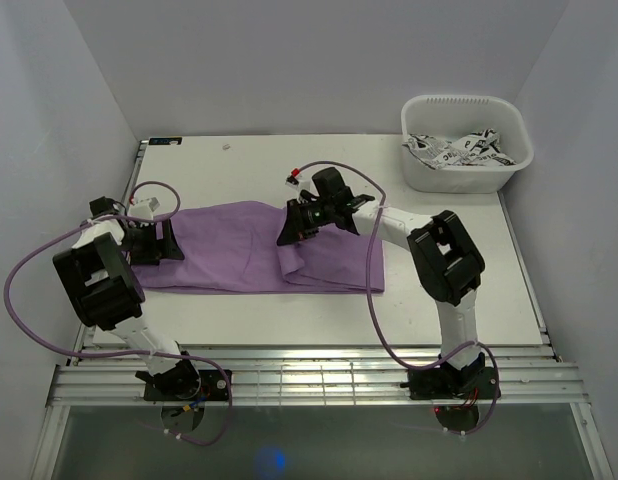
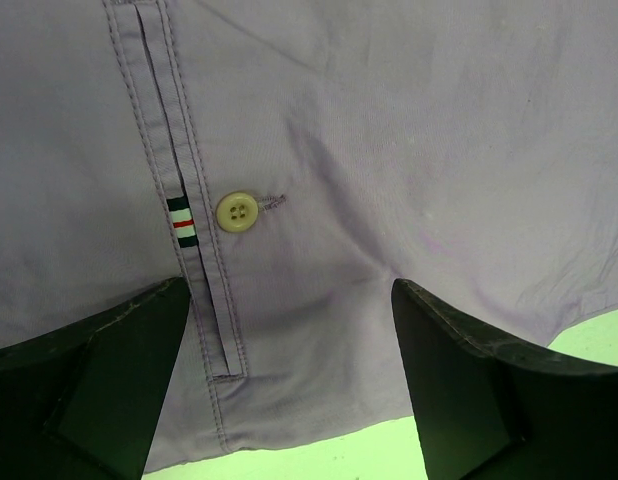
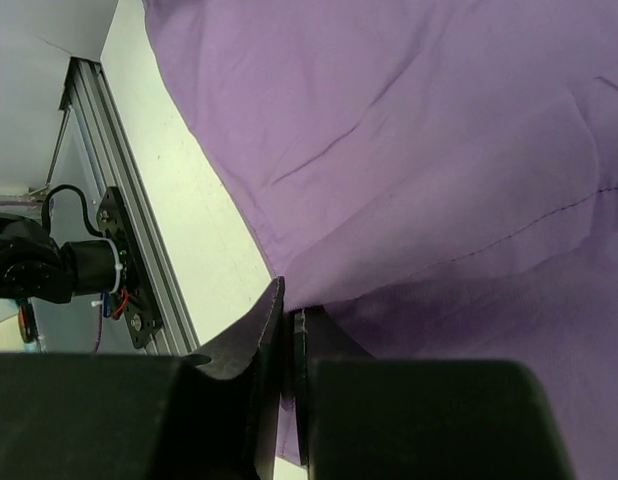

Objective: Fold and stack the trousers
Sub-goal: Fold the trousers

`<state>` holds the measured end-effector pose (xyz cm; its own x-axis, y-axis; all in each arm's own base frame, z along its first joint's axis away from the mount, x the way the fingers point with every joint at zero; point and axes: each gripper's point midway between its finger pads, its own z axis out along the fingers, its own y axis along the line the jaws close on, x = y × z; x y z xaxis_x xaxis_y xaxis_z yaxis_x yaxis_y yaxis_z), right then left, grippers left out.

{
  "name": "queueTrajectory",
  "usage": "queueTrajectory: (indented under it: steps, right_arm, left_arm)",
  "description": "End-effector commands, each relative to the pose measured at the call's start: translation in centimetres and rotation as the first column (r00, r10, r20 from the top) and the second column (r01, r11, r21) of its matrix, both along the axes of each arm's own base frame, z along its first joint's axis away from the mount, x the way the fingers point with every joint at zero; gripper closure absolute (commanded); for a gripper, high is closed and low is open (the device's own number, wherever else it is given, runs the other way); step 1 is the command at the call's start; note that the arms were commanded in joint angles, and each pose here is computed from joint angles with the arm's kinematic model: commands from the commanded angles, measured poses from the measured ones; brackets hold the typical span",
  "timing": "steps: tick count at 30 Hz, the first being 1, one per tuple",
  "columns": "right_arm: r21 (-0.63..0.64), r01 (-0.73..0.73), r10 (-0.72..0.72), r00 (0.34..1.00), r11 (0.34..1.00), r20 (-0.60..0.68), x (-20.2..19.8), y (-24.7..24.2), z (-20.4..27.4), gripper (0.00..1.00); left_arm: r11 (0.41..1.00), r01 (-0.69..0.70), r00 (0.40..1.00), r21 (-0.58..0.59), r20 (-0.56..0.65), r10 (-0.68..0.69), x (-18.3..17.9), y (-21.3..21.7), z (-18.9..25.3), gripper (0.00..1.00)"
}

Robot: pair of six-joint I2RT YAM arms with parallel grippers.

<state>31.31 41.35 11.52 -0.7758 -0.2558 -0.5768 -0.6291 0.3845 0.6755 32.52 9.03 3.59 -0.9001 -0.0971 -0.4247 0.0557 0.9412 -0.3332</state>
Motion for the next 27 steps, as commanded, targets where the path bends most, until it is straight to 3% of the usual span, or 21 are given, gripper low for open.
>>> queueTrajectory:
  steps: [1, 19, 20, 23, 25, 27]
  right_arm:
    - [0.069, -0.008, 0.004, 0.998, 0.998, 0.059, 0.9, 2.3, 2.2, 0.92]
    - [0.061, -0.003, 0.002, 1.0, 0.998, 0.01, 1.0, 4.9, 0.0, 0.92]
    - [0.063, -0.003, 0.003, 1.0, 0.998, 0.006, 1.0, 5.0, 0.0, 0.81]
    - [0.072, -0.009, 0.009, 1.0, 0.997, -0.003, 1.0, 5.3, -0.2, 0.62]
    - [0.084, -0.015, 0.015, 1.0, 0.996, 0.006, 1.1, 5.4, 0.4, 0.34]
    - [0.091, -0.029, 0.027, 0.999, 0.995, 0.026, 1.1, 5.4, 1.1, 0.2]
  left_arm:
    - [0.999, -0.013, 0.994, -0.043, -0.11, 0.008, -2.8, -1.2, -2.3, 0.06]
    - [0.998, -0.014, 0.992, -0.059, -0.127, 0.007, -3.6, -1.7, -2.7, 0.06]
    - [0.998, -0.014, 0.992, -0.056, -0.125, 0.007, -3.5, -1.7, -2.7, 0.05]
    - [0.998, -0.016, 0.993, -0.062, -0.122, 0.008, -3.4, -1.7, -2.4, 0.05]
    - [0.997, -0.01, 0.995, -0.078, -0.097, 0.003, -2.8, -1.9, -1.5, 0.04]
    - [0.995, 0.0, 0.998, -0.101, -0.07, -0.007, -2.4, -2.3, -0.3, 0.02]
